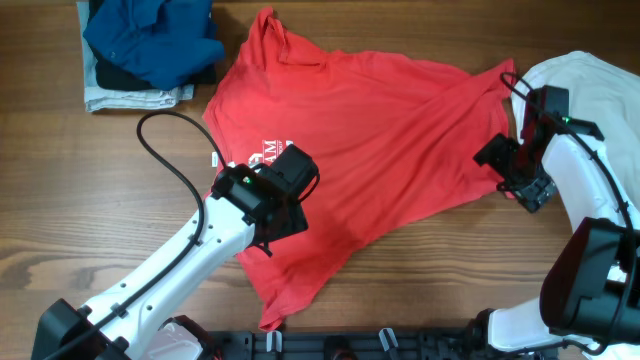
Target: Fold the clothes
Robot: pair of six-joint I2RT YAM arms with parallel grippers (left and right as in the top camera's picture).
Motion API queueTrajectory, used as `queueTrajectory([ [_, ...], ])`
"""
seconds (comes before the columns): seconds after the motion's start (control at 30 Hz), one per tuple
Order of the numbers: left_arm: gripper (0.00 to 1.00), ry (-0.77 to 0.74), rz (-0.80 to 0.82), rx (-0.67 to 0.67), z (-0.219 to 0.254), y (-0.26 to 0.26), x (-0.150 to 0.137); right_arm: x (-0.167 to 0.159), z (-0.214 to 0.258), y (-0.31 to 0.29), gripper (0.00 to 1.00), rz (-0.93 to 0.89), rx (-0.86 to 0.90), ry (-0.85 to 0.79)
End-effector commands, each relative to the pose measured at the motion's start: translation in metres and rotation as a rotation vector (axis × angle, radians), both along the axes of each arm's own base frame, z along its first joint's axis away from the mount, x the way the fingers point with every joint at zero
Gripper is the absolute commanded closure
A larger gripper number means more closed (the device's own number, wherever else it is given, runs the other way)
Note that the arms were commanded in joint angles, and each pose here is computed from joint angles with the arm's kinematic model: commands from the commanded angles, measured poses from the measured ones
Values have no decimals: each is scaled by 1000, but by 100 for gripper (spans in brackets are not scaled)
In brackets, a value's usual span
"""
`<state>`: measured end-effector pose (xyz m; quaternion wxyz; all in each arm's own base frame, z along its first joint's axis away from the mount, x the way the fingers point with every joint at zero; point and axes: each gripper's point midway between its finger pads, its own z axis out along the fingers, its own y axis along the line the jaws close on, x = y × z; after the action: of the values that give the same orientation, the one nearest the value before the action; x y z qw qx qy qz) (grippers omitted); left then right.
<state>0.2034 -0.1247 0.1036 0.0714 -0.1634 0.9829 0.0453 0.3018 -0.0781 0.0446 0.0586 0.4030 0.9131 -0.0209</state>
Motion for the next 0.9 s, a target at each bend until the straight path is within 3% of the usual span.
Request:
queueTrajectory([
  [0.0, 0, 22, -13, -8, -2, -3, -4, -2, -12, -15, 3, -69, 3, -2],
  [0.07, 0, 22, -13, -8, -2, -3, -4, 1, -15, -21, 12, -83, 8, -18],
  [0.43, 0, 26, -13, -14, -2, -4, -5, -5, -40, -20, 16, -60, -2, -36],
  [0.47, 0, 26, -14, -14, -2, -4, -5, -3, -42, -21, 21, -58, -3, -39],
  [0.5, 0, 29, -13, -12, -2, -3, -5, -5, -49, -21, 49, -60, -2, -20],
  [0.6, 0, 30, -13, -11, -2, -3, -6, -6, -53, -24, 73, -67, -17, -4],
  [0.67, 0, 30, -13, -11, -2, -3, -6, -7, -53, -26, 76, -69, -27, 0],
  [0.73, 0, 32, -13, -9, -2, -2, -6, -10, -55, -30, 96, -73, -51, 16],
  [0.87, 0, 42, -13, -2, -2, -1, -8, -21, -55, -32, 96, -140, -48, 51],
])
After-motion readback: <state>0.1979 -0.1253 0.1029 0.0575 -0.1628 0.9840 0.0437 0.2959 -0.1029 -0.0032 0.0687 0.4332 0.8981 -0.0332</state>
